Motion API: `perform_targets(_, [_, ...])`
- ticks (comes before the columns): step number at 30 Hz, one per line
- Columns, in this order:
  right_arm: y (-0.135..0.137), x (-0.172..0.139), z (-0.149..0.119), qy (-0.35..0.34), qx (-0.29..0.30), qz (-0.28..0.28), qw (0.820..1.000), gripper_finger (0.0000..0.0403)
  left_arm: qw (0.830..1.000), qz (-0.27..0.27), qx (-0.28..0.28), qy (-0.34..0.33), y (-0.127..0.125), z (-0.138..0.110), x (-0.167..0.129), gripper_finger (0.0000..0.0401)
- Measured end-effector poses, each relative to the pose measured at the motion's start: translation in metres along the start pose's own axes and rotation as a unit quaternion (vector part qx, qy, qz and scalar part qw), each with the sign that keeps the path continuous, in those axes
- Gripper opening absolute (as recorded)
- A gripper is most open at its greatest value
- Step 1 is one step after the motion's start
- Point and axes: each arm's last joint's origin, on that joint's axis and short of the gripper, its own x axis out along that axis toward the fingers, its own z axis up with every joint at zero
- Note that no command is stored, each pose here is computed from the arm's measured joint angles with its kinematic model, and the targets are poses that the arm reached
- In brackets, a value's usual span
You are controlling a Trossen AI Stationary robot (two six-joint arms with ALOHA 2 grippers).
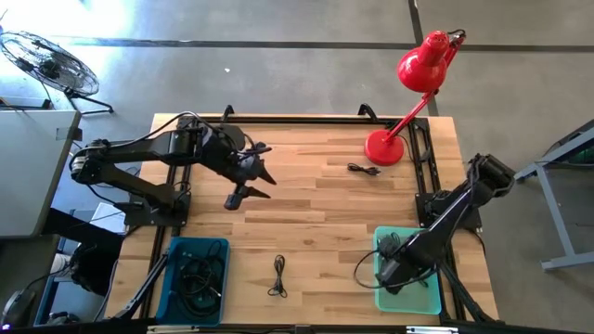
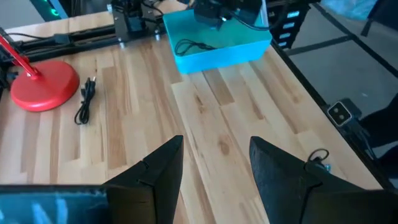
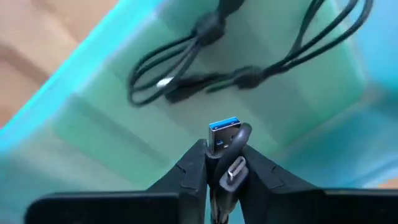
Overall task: Pick & Place USB Port
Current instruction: Put the black charger cable into the light blue bin
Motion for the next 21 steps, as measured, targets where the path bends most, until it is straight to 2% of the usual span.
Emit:
perform_targets(2, [-0.002,0.004,0.002,-0.017,0.003,-0.005,1.000,0.0078,1.000,-0.002,0.005,0.007,0.000,-0.001,0.000,0.0179])
perform_targets(5, [-0.002,0.003,0.009,-0.039,0.005,-0.004,0.999,0.0140,1.000,-0.004,0.004,0.015,-0.001,-0.003,0.000,0.0179])
perform_targets(8, [-0.002,-0.005,0.016,-0.053,-0.011,-0.009,0.999,0.0201,1.000,-0.004,0.003,0.016,-0.001,-0.003,0.000,0.0179])
perform_targets(11, [-0.007,-0.019,0.027,-0.046,-0.027,-0.036,0.998,0.0245,1.000,-0.005,0.002,0.021,-0.001,-0.004,0.000,0.0179])
perform_targets(15, [-0.022,-0.052,0.050,-0.085,-0.049,-0.085,0.992,0.0264,1.000,-0.007,-0.001,0.028,-0.002,-0.006,-0.001,0.0179])
perform_targets(21, [-0.050,-0.104,0.096,-0.198,-0.110,-0.144,0.963,0.0267,0.999,-0.009,-0.007,0.042,-0.002,-0.008,-0.001,0.0179])
